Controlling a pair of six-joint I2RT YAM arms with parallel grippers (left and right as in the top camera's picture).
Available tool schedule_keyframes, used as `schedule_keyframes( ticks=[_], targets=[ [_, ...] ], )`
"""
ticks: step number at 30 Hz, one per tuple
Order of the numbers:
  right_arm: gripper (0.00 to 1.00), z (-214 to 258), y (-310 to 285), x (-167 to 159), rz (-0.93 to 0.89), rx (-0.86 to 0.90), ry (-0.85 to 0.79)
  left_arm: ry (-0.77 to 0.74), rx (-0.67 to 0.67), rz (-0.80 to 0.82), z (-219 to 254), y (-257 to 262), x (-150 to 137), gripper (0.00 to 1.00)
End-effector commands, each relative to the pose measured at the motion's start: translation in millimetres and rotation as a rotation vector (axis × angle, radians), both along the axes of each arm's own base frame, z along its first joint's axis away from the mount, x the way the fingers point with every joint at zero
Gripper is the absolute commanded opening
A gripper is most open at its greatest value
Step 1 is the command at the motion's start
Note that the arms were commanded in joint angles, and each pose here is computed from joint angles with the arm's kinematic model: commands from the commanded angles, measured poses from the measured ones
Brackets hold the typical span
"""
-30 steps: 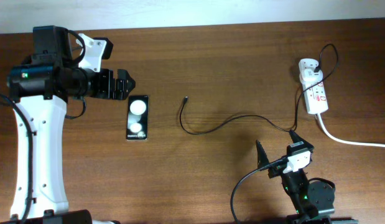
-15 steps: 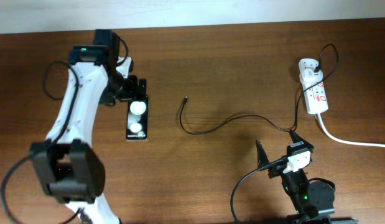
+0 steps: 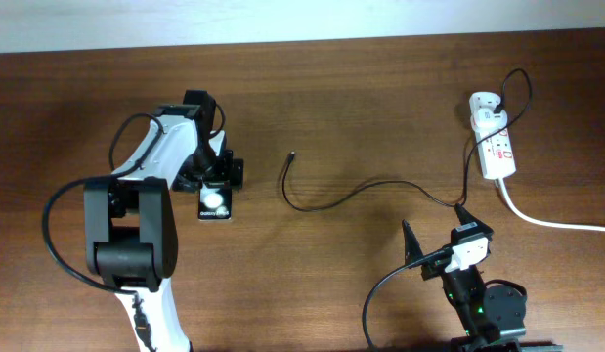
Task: Plug charger to phone and switch on socket
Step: 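Reach the left gripper down and grasp the black phone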
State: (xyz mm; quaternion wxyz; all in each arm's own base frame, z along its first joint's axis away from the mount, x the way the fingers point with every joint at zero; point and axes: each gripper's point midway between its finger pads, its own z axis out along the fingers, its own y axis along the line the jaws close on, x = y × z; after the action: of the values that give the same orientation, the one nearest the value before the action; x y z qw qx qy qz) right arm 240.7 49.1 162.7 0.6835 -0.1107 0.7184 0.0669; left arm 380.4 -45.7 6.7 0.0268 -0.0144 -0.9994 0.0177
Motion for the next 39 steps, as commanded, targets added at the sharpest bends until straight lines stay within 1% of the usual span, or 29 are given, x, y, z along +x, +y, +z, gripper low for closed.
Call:
schedule_keyframes(
  ticks=[1,5,8,10,15,18,22,24,25,29,30,32,39],
  targets=[
    [0.99,-2.6,1.5,-0.5,0.010,-0.006,0.002,-0.002,0.010,-0.016,-13.5,2.6,-2.9,0.99],
    [0.99,-2.6,1.5,-0.5,0.010,-0.006,0.002,0.010,0.010,-0.015,-21.0,3.1,-9.2,1.00],
    [0.99,-2.6,1.5,-0.5,0.010,-0.006,0.002,0.011,0.011,-0.018,-21.1,2.2,-9.6,0.97],
    [0.99,-2.7,1.6,-0.5,0.011,-0.006,0.003,0.005,0.010,-0.018,-21.4,1.8,-8.1,0.95],
    [0.99,-2.6,1.5,-0.5,0.010,-0.006,0.002,-0.026,-0.001,-0.014,-21.8,-0.6,-0.7,0.94],
    [0.99,-2.6,1.5,-0.5,0.010,-0.006,0.002,-0.021,0.000,-0.012,-26.0,-0.5,-3.8,0.94],
    [0.99,-2.6,1.6,-0.5,0.011,-0.006,0.002,0.003,0.003,-0.007,-40.4,1.0,-17.5,0.94],
    [0.99,-2.6,1.5,-0.5,0.010,-0.006,0.002,-0.009,-0.018,-0.006,-40.4,-2.8,-14.3,0.93],
    [0.99,-2.6,1.5,-0.5,0.010,-0.006,0.002,-0.012,-0.037,-0.006,-40.3,-5.9,-13.6,0.91],
    [0.99,-2.7,1.5,-0.5,0.010,-0.006,0.003,-0.010,-0.036,-0.006,-40.3,-5.8,-13.9,0.84],
    [0.99,-2.6,1.6,-0.5,0.011,-0.006,0.002,-0.011,-0.036,-0.006,-40.3,-5.9,-13.8,0.84],
    [0.99,-2.6,1.6,-0.5,0.011,-0.006,0.002,-0.010,-0.037,-0.006,-40.2,-6.0,-14.0,0.76],
    [0.99,-2.6,1.6,-0.5,0.011,-0.006,0.002,-0.006,-0.051,-0.005,-40.0,-8.3,-14.9,0.72]
  ],
)
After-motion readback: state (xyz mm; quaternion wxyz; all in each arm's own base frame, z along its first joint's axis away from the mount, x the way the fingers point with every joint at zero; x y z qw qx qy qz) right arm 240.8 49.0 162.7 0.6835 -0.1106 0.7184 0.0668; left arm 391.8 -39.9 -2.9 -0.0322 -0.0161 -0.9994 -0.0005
